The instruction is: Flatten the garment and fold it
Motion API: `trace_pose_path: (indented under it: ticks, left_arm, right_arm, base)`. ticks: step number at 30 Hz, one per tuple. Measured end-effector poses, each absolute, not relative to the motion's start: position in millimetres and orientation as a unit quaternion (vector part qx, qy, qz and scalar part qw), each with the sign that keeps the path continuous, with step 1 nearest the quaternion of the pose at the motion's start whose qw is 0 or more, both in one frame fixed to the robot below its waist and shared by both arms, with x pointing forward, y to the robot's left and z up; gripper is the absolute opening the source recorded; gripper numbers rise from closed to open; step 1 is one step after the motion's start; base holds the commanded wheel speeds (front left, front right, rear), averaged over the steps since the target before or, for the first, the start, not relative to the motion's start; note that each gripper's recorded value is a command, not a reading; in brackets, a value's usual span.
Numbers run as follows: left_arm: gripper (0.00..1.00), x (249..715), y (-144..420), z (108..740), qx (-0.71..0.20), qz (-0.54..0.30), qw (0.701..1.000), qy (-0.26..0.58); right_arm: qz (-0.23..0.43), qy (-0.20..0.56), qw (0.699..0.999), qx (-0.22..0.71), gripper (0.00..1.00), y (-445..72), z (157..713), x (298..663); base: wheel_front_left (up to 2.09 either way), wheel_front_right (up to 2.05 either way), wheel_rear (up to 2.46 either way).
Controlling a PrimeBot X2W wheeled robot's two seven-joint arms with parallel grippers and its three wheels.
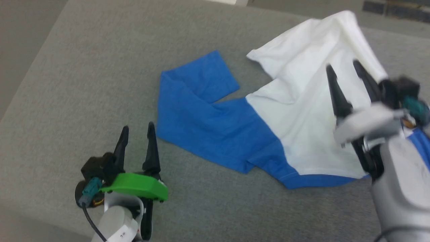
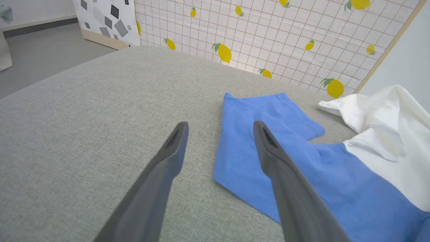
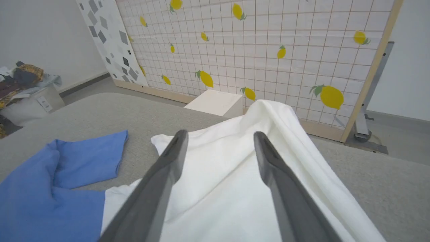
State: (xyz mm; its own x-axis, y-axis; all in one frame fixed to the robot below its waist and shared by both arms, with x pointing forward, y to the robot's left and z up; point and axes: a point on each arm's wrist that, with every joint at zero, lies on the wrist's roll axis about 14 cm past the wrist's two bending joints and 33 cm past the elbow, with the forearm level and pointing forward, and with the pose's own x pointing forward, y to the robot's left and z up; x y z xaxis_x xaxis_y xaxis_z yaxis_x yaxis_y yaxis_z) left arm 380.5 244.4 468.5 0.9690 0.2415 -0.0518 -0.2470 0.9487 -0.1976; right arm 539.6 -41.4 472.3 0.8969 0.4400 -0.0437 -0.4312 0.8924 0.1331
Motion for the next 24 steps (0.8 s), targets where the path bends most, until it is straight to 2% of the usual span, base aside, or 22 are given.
trace_pose_path:
  ticks: [4,12,19,24]
  left_arm:
    - [1.0,373,237,463,-0.108,0.116,0.987,0.022]
    - [1.0,371,206,422,-0.146,0.09,0.978,0.12]
    - [1.0,376,175,395,-0.2,0.06,0.955,0.212]
    - [1.0,389,159,387,-0.204,0.042,0.945,0.254]
  right_arm:
    - [0.183,0.013,0.981,0.068,1.0,-76,484,498]
    - [0.105,0.031,0.991,0.074,1.0,-129,489,428]
    - [0.08,0.022,0.992,0.092,1.0,-147,502,403]
    - [0.065,0.024,0.992,0.102,1.0,-157,502,392]
  base:
    - [0.0,0.0,0.0]
    - [0.0,0.0,0.0]
    - [0.0,0.0,0.0]
    - [0.0,0.0,0.0]
